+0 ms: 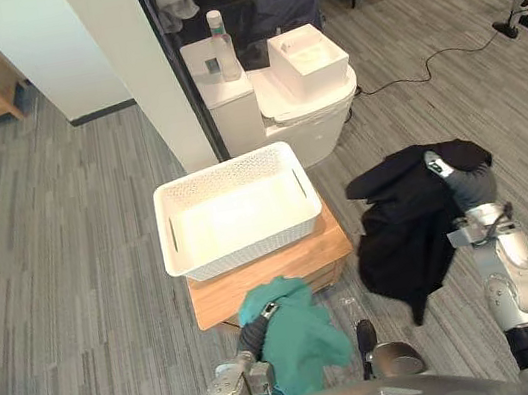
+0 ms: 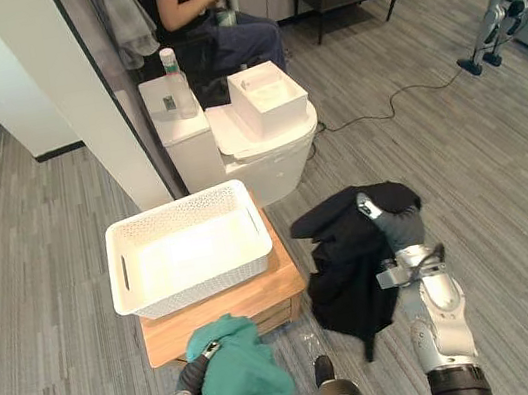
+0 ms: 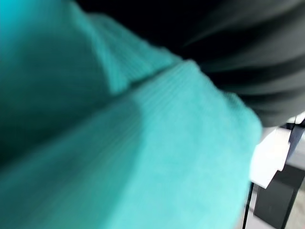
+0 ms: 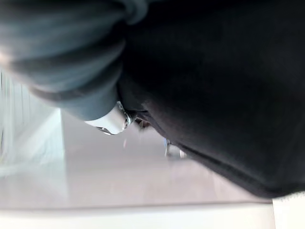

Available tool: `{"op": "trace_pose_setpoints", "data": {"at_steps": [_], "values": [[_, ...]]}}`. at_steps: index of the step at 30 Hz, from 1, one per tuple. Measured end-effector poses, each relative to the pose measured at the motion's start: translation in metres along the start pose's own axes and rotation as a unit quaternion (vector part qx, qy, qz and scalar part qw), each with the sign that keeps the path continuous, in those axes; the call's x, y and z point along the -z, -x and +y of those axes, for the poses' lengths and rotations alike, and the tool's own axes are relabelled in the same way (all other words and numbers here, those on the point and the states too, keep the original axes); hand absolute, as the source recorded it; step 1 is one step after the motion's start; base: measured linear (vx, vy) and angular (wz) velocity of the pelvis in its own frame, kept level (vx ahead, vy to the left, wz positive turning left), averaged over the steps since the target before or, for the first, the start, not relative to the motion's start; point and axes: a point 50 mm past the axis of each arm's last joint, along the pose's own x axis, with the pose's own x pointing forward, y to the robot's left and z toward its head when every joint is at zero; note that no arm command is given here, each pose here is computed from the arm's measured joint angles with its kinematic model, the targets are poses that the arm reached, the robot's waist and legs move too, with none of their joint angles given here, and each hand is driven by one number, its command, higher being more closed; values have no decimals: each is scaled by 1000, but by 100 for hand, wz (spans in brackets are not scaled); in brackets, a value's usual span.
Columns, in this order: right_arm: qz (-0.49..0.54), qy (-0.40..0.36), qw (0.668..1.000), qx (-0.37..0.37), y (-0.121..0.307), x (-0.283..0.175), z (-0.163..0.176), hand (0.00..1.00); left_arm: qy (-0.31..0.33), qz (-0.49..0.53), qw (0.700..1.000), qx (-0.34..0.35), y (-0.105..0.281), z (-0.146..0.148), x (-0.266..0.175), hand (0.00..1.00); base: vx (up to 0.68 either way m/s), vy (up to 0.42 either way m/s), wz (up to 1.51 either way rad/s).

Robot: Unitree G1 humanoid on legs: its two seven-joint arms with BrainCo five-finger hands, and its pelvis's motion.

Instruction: Tidy the bed and pick cloth on bed and put in laundry

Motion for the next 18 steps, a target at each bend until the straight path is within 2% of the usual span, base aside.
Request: {"op": "trace_pose_setpoints", "data": {"at_steps": [6, 8, 13, 16, 18], "values": [[2, -4, 1000, -18, -11, 0, 4, 100, 22, 6, 1000, 16, 2, -9, 8, 100, 105, 145, -33], [12, -20, 1000, -11, -10, 8, 8, 100, 11, 6, 1000, 27, 1, -11, 6, 100, 142, 245, -5], [1, -6, 1000, -20, -13, 4, 10, 100, -15, 4, 999, 44, -4, -11, -2, 100, 137, 161, 12], [-49, 19, 997, -59, -23, -20, 20, 100, -10, 0, 999, 37, -5, -6, -6, 100, 55, 1, 2], [-124, 53, 985, -107, -47, -57, 33, 100, 14, 10, 999, 27, -5, -1, -2, 100, -4, -50, -8]]}}
